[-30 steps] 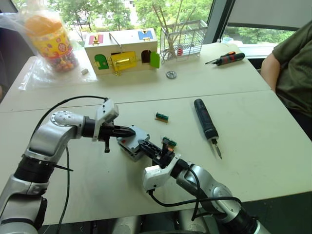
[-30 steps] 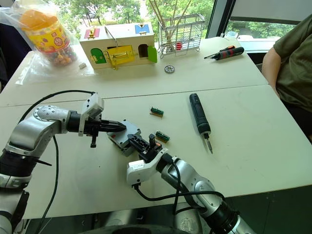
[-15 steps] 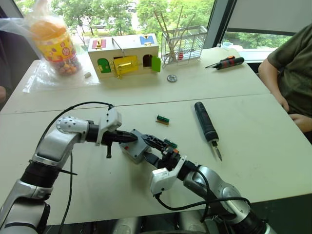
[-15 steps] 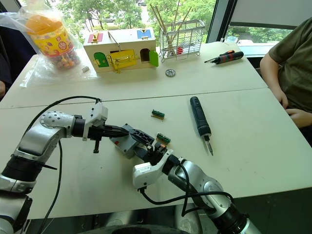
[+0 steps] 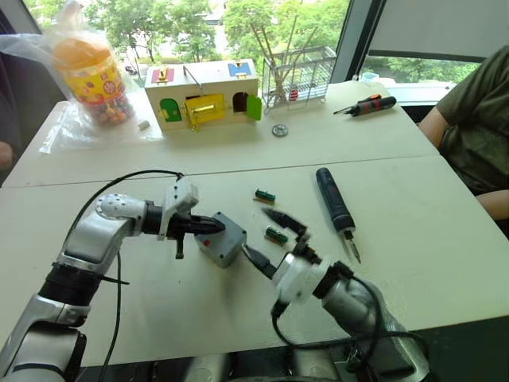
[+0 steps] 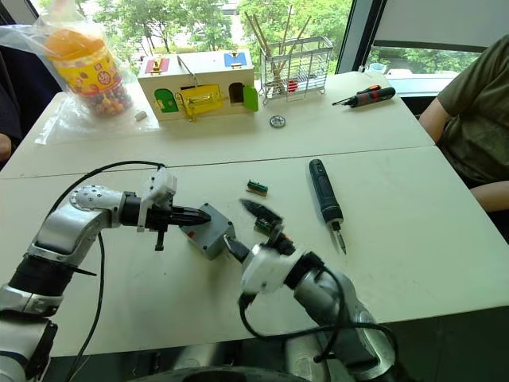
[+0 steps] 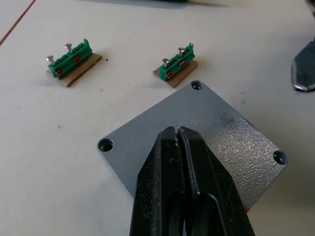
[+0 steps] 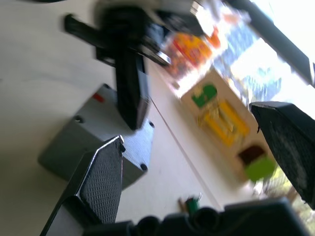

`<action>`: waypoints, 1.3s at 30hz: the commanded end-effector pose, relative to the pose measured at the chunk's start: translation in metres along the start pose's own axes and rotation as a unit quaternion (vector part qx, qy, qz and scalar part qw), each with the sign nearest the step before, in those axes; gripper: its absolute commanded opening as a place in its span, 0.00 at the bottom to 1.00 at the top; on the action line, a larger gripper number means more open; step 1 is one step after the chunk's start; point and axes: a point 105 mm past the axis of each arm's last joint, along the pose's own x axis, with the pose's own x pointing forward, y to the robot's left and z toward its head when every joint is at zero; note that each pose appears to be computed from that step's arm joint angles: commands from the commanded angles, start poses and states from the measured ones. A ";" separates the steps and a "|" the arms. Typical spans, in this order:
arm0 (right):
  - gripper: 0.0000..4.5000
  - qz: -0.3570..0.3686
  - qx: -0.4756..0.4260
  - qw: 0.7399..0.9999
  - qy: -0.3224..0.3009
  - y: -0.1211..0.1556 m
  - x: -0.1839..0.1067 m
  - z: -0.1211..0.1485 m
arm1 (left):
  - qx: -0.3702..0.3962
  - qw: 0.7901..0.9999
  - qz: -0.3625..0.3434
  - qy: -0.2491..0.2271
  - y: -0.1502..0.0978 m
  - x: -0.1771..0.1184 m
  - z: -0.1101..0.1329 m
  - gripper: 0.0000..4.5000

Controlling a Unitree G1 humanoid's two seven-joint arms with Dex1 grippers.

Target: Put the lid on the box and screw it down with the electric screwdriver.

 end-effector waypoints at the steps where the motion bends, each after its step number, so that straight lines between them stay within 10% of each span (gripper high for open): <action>1: 0.95 -0.001 0.123 0.992 0.000 -0.015 -0.002 0.006 | -0.022 0.997 0.039 -0.065 0.010 -0.032 0.044 0.00; 4: 0.77 0.030 0.252 0.967 0.015 -0.008 -0.002 0.006 | -0.043 0.989 0.099 -0.103 0.027 -0.056 0.055 0.00; 12: 0.00 0.210 0.345 0.912 0.075 0.029 -0.001 -0.003 | -0.034 0.987 0.156 -0.018 0.033 -0.054 -0.003 0.00; 39: 0.00 0.174 0.341 0.915 0.125 0.025 0.052 -0.036 | -0.087 0.992 0.091 0.022 -0.021 -0.020 -0.038 0.00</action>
